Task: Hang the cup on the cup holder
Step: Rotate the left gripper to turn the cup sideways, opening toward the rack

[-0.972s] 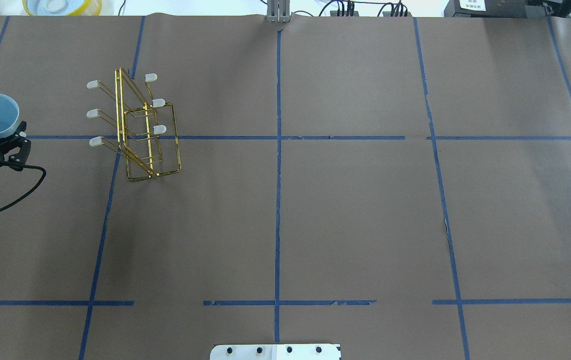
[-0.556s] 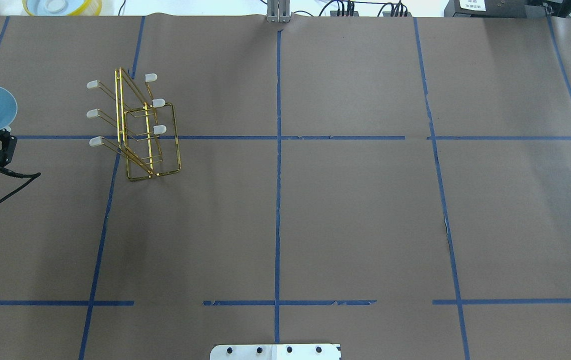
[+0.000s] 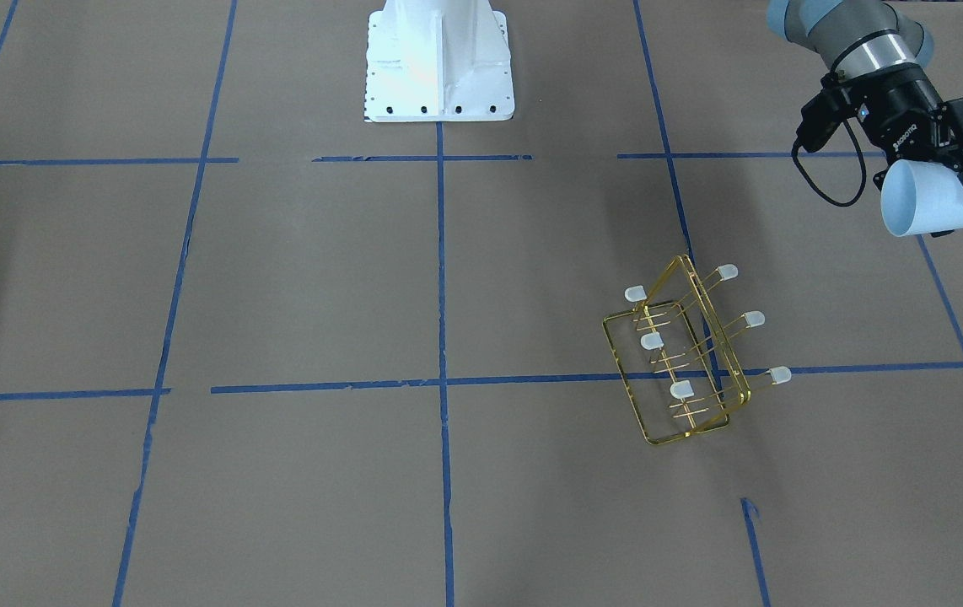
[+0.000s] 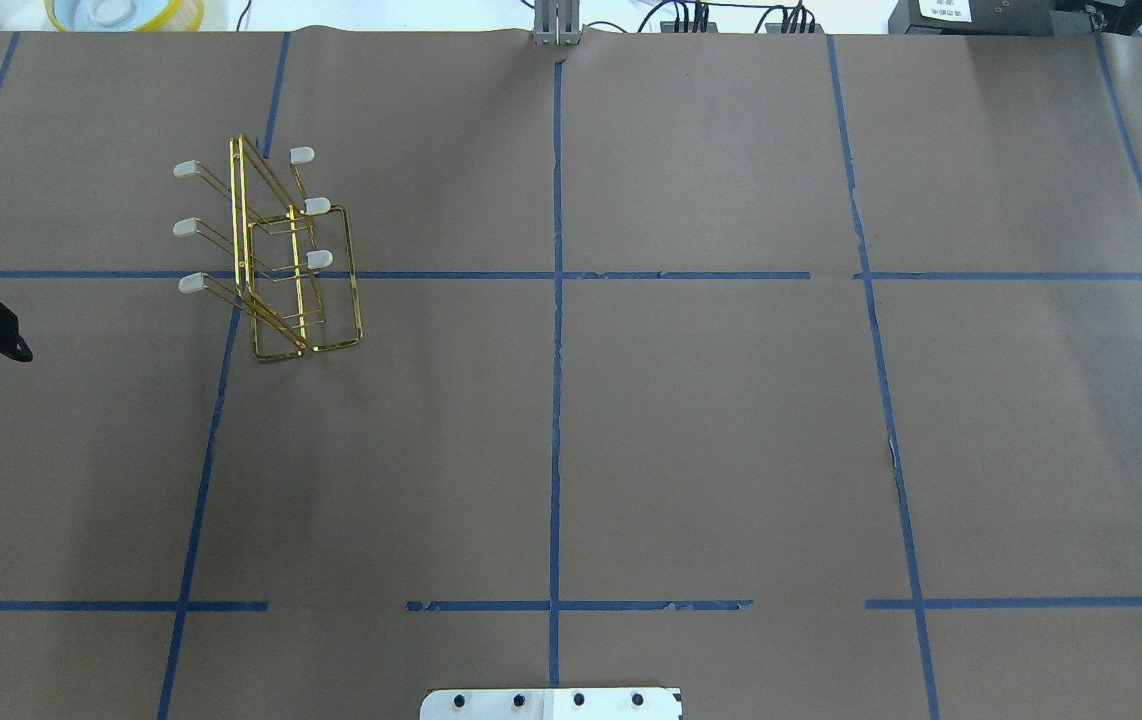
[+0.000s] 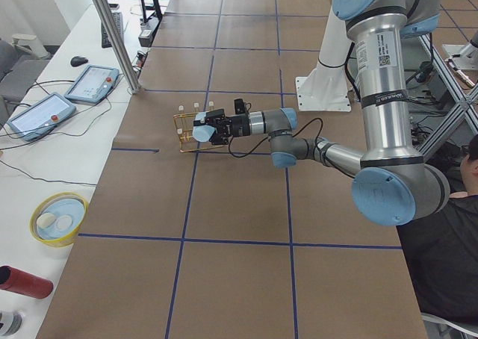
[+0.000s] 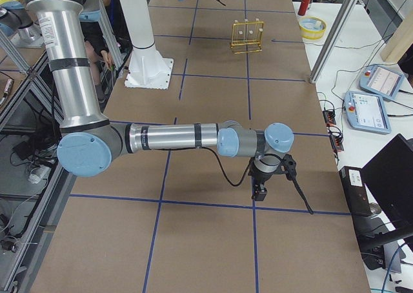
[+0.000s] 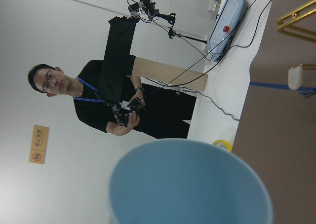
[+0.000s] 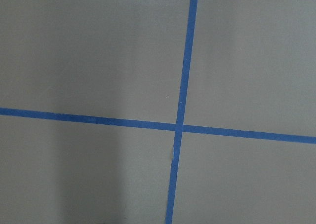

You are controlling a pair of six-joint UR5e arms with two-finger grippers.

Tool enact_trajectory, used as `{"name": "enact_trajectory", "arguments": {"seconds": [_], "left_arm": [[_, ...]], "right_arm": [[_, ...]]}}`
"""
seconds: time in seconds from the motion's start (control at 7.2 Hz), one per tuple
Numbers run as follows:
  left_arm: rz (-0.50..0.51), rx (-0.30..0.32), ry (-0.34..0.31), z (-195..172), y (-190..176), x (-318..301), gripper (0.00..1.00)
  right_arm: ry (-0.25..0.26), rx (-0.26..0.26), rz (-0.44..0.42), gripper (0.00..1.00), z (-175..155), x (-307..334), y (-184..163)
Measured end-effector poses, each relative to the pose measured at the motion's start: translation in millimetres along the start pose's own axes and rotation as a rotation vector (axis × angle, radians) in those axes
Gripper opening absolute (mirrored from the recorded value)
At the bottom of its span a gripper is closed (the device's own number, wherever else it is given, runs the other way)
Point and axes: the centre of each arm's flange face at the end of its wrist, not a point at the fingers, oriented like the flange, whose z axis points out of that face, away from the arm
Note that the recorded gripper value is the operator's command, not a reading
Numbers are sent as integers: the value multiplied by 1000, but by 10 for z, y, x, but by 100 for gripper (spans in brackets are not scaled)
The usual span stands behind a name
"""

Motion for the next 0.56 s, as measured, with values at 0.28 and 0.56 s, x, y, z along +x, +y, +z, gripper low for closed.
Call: {"name": "enact_trajectory", "arguments": {"seconds": [0.28, 0.56], "left_arm": [[256, -47, -47, -131, -110, 80, 0], [443, -67, -71, -328, -272, 299, 0]], "right_arm": [[0, 0, 0, 100, -1, 1, 0], [0, 0, 0, 100, -1, 1, 0]]}}
